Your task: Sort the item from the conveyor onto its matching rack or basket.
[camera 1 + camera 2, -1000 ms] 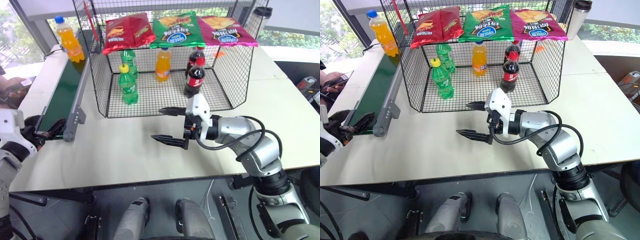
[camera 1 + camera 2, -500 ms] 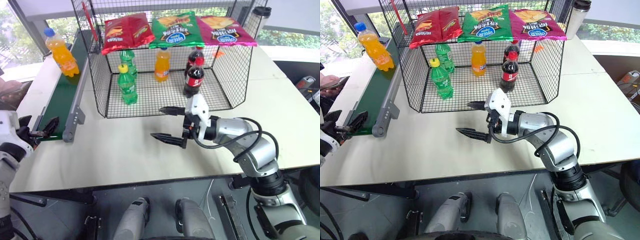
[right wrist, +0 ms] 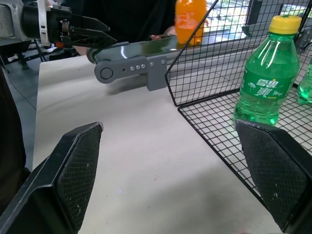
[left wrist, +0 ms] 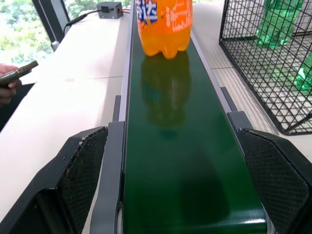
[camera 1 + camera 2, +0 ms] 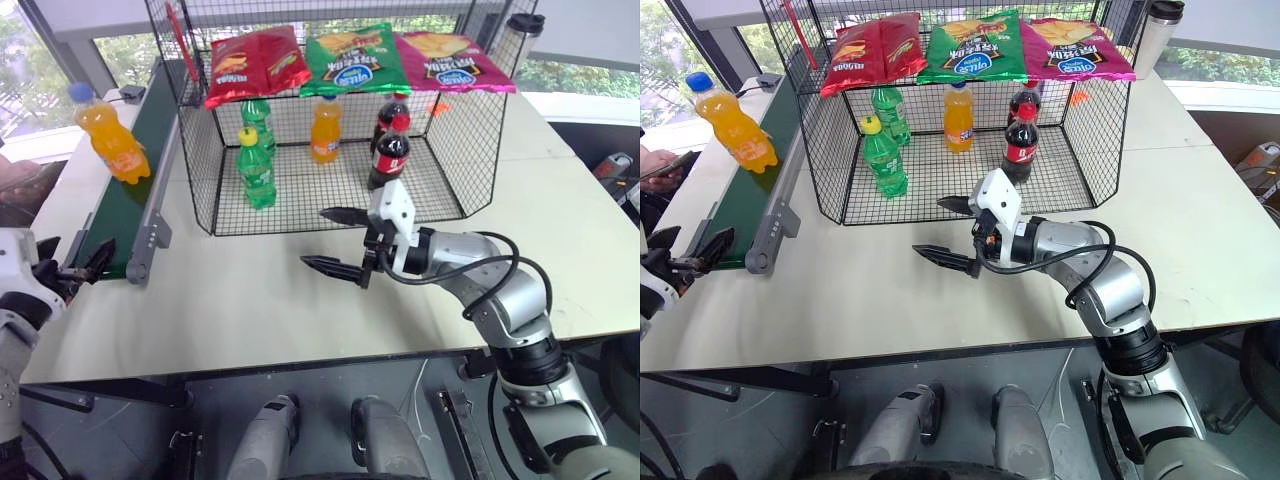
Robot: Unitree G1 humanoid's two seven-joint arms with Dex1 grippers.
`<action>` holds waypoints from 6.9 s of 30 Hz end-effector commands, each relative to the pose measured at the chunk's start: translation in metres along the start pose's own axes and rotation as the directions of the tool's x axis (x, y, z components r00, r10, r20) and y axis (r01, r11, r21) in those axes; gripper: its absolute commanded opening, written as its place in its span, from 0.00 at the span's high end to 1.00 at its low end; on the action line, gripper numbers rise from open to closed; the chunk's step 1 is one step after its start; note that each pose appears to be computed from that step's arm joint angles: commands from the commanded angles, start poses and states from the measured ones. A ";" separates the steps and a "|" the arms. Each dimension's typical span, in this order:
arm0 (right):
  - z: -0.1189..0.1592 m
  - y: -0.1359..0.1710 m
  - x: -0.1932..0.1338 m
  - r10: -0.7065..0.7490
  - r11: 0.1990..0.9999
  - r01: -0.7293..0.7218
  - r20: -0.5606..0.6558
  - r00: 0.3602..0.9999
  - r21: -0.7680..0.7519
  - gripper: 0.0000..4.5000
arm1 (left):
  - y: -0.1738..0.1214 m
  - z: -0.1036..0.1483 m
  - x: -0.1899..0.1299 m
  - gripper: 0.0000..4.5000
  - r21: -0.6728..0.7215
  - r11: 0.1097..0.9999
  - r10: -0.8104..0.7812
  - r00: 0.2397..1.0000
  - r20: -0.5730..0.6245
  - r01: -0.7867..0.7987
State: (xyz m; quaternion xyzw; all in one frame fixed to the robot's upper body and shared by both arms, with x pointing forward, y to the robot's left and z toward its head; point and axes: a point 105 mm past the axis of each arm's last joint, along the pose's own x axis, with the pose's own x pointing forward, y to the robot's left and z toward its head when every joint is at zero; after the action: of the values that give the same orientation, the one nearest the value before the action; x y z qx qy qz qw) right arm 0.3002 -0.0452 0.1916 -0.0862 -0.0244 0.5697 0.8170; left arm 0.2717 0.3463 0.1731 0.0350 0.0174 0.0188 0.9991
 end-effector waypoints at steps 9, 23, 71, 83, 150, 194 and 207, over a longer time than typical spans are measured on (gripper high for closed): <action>0.011 -0.005 -0.005 -0.021 0.999 0.022 0.025 0.999 -0.038 0.00 | 0.002 0.009 0.006 0.00 0.026 1.000 0.008 0.999 0.045 -0.009; 0.017 -0.008 -0.004 -0.027 0.998 0.028 0.020 0.999 -0.051 0.00 | -0.009 0.007 0.015 0.00 0.021 0.999 -0.050 0.997 0.055 0.049; 0.027 -0.007 0.000 -0.055 0.998 0.056 0.042 0.998 -0.015 0.00 | -0.272 0.004 0.043 0.34 0.150 0.349 -0.934 0.356 -0.026 0.925; 0.024 -0.009 0.004 -0.061 0.998 0.061 0.036 0.998 -0.012 0.00 | -0.288 0.014 0.040 0.34 0.139 0.319 -0.947 0.320 0.014 0.938; 0.039 -0.104 0.023 -0.501 0.858 0.512 0.157 0.851 -0.033 0.55 | -0.199 0.026 0.046 0.01 0.115 0.749 -0.662 0.743 0.101 0.652; 0.042 -0.123 0.036 -0.572 0.802 0.595 0.224 0.789 -0.050 0.01 | -0.215 0.021 0.045 0.00 0.078 0.744 -0.668 0.736 0.109 0.664; 0.008 -0.057 -0.015 -0.384 0.923 0.385 0.038 0.923 -0.016 0.01 | -0.215 0.008 0.040 0.00 0.055 0.743 -0.669 0.740 0.066 0.667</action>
State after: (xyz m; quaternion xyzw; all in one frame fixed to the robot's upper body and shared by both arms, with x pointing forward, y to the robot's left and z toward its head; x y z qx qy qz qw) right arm 0.3638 -0.0854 0.1972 -0.0873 -0.0457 0.3640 0.9262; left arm 0.3242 0.1342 0.1547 0.0308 0.0047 -0.3395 0.9401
